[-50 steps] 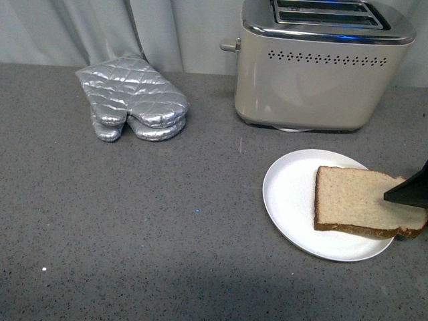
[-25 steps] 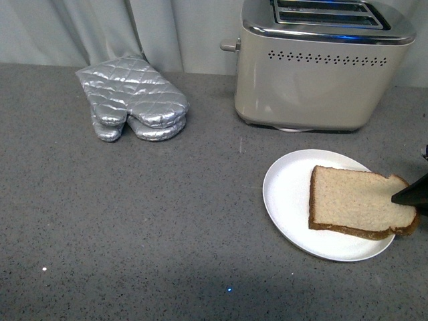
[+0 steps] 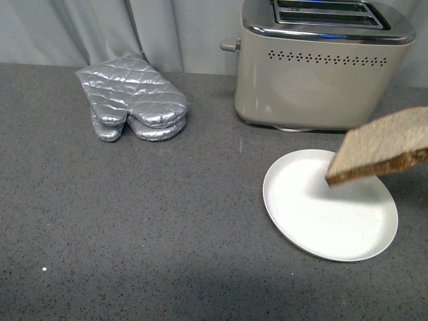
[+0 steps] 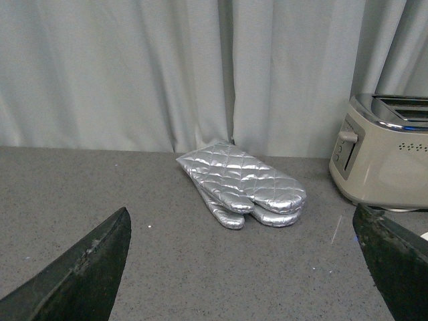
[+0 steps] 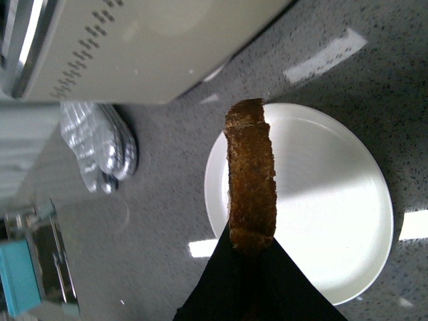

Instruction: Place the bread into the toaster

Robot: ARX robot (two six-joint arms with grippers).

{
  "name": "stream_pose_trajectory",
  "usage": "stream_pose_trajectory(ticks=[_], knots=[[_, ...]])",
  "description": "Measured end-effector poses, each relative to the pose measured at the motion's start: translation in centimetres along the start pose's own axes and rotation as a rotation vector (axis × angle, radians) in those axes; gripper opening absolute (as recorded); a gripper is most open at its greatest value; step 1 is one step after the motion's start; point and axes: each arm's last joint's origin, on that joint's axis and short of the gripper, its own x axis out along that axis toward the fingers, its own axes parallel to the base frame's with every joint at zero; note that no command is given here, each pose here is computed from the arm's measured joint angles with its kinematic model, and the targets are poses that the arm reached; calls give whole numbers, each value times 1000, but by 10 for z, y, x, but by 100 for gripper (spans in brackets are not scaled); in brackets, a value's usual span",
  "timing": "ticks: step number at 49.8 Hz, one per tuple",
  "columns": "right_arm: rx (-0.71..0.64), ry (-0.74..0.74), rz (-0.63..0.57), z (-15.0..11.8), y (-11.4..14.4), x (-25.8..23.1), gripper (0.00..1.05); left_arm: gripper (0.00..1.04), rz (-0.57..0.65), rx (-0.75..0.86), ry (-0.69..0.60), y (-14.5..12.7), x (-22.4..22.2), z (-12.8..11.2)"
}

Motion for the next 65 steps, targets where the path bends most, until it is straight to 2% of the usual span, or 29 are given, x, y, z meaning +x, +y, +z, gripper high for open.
stream_pose_trajectory(ticks=[7, 17, 26, 34, 51, 65], knots=[[112, -162, -32, -8, 35, -29, 1, 98, 0, 0, 0, 0, 0, 0], [252, -318, 14, -17, 80, -54, 1, 98, 0, 0, 0, 0, 0, 0], [375, -491, 58, -9, 116, -50, 1, 98, 0, 0, 0, 0, 0, 0], [416, -530, 88, -2, 137, -35, 1, 98, 0, 0, 0, 0, 0, 0], [490, -511, 77, 5, 164, 6, 1, 98, 0, 0, 0, 0, 0, 0], [535, -509, 32, 11, 164, 28, 1, 98, 0, 0, 0, 0, 0, 0]])
